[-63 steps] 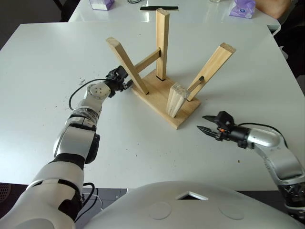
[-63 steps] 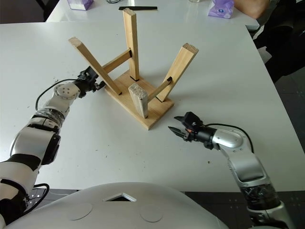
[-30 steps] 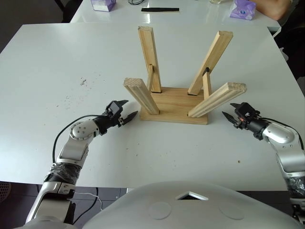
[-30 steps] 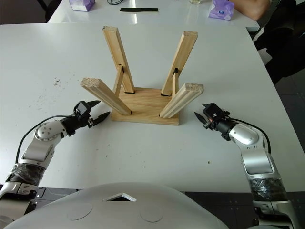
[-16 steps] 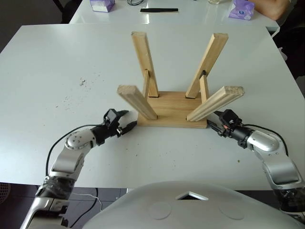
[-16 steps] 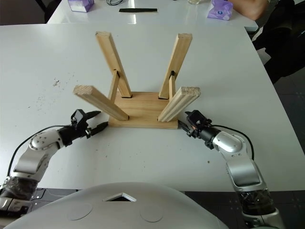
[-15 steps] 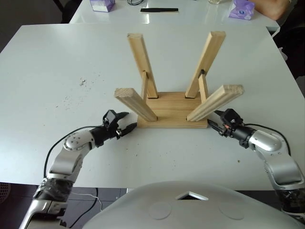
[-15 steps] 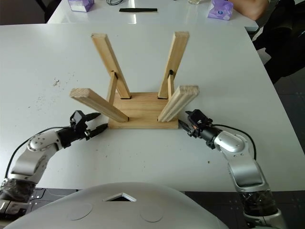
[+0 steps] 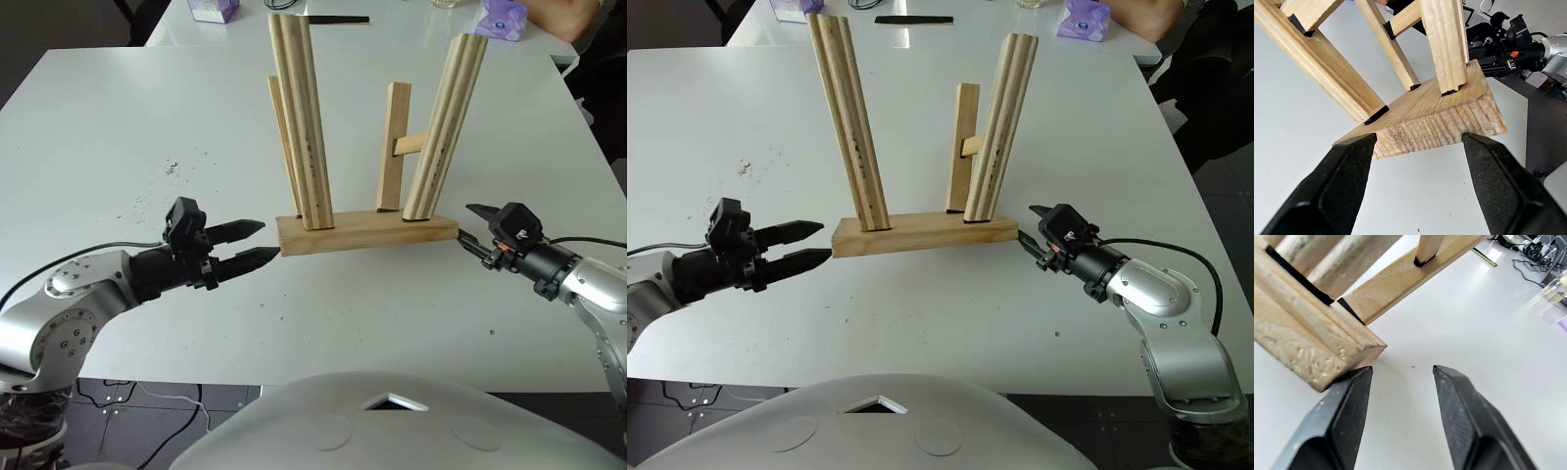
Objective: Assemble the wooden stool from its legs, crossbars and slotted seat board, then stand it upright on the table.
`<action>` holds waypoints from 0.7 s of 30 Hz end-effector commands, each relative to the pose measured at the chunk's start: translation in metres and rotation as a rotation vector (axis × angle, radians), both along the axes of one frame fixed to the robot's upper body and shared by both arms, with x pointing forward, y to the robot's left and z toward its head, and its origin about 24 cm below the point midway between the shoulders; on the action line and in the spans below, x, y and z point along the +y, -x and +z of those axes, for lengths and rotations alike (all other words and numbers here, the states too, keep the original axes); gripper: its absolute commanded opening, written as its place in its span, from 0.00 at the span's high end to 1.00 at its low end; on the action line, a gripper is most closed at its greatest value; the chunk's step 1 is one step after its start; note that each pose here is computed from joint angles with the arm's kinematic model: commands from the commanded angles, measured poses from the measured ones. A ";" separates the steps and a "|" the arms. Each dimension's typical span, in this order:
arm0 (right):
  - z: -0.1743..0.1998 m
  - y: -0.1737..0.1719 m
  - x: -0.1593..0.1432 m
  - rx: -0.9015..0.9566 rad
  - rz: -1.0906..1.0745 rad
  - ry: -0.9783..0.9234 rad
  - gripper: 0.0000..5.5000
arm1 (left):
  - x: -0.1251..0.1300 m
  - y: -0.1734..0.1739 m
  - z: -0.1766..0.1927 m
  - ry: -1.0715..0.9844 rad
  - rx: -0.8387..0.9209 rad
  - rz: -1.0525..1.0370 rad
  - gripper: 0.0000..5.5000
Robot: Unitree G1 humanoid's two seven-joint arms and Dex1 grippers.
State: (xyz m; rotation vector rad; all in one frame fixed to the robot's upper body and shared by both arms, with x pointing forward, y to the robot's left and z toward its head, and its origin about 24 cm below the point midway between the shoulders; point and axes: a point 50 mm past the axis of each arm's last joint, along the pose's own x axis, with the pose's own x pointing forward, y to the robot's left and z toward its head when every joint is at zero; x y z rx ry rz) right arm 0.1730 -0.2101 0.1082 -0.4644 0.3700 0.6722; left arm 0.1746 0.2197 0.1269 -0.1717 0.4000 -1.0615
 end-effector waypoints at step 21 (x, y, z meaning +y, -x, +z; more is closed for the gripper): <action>0.045 0.024 0.030 0.054 0.418 -0.177 0.58 | 0.025 -0.012 0.012 -0.102 -0.054 -0.204 0.41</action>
